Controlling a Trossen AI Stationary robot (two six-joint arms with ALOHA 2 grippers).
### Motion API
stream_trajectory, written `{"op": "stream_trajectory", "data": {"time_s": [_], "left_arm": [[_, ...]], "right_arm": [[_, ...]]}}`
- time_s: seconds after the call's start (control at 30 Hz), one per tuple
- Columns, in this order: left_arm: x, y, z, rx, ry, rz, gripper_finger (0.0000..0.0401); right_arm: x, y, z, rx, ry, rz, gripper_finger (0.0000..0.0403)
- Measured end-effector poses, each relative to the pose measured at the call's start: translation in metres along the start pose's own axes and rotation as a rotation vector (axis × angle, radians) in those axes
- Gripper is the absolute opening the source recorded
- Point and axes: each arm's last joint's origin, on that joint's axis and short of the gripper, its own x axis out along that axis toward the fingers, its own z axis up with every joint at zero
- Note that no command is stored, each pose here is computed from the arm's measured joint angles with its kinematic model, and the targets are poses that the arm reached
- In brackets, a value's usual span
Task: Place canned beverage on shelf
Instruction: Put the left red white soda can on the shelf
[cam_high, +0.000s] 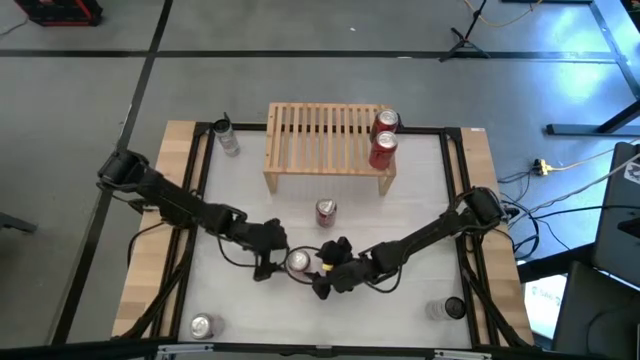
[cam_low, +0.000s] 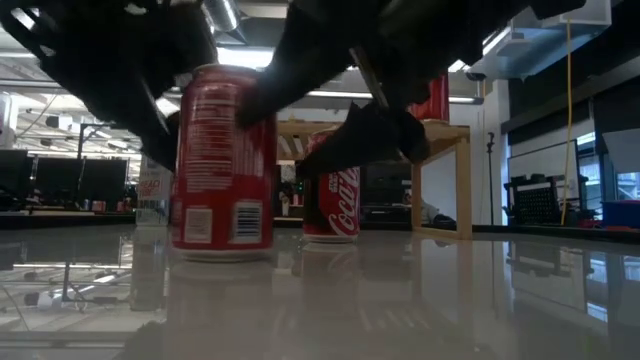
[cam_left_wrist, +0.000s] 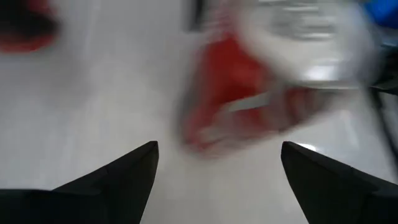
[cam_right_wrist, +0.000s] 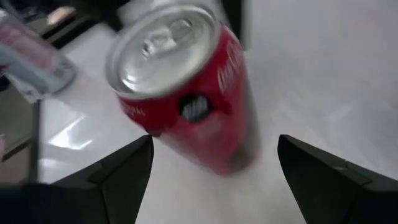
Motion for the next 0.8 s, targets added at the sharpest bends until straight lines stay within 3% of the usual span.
{"op": "stream_trajectory", "data": {"time_s": [0.23,0.5,0.7,0.8], "left_arm": [[-0.001,-0.018,0.0,0.051,-0.029,-0.135,0.0335],[-0.004,-0.027,-0.002,0.068,0.028,-0.286,0.0335],[-0.017,-0.025,-0.006,0.039,0.088,-0.26,0.0335],[-0.02,-0.019,-0.009,0.038,0.087,-0.13,0.0335]], "right_arm": [[0.0,-0.006,-0.005,-0.043,0.052,-0.054,0.033],[0.0,-0.01,-0.007,-0.036,0.084,-0.083,0.033],[-0.003,-0.002,-0.007,-0.031,0.147,-0.001,0.033],[-0.005,0.004,-0.007,-0.054,0.124,0.014,0.033]]}}
